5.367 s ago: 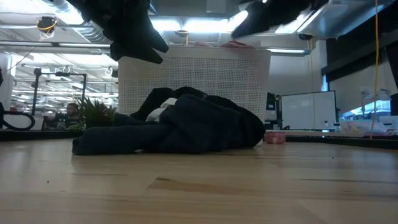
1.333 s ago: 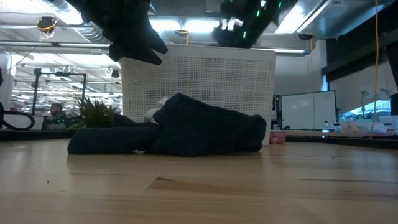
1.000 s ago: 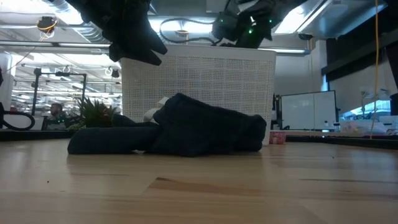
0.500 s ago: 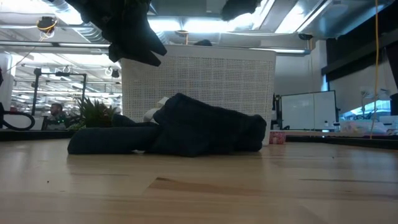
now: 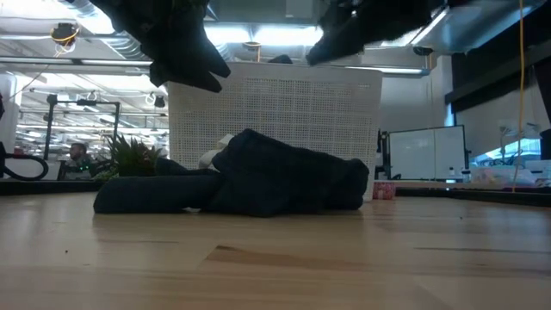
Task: Sort clothes
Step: Put the black shorts into the white laundry bin
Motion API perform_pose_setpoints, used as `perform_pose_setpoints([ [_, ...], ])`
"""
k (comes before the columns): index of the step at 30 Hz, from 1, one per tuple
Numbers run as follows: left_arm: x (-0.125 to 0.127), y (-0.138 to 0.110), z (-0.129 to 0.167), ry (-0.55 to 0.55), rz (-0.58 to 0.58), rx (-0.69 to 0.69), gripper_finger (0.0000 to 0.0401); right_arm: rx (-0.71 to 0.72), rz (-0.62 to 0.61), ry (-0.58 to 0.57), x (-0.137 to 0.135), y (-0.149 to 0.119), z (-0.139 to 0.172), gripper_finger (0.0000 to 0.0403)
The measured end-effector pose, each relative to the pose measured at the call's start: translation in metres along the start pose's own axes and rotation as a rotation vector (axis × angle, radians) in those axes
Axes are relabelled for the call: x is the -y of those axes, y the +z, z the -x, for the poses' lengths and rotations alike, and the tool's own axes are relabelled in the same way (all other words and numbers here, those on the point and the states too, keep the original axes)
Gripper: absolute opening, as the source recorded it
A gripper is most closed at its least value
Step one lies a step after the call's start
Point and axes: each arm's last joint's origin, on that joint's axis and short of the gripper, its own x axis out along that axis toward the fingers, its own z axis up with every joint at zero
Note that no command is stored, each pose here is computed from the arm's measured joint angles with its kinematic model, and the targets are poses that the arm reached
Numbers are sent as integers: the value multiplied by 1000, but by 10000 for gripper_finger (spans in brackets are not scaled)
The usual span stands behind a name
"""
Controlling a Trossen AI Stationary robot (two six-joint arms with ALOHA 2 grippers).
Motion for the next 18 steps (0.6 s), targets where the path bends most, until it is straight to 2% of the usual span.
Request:
perform_pose_setpoints([
  [9,0,0,0,3,3,-2,186,-132,25,-42,0,-35,-59,237],
  [12,-1,-1,0,6,1,-7,186,-167,34,-113,8,-41,-70,237],
  [16,0,0,0,4,10,-4,186,-228,45,-279,28,-47,-79,235],
  [18,0,0,0,4,11,-3,186,-250,38,-305,35,-51,-81,224],
])
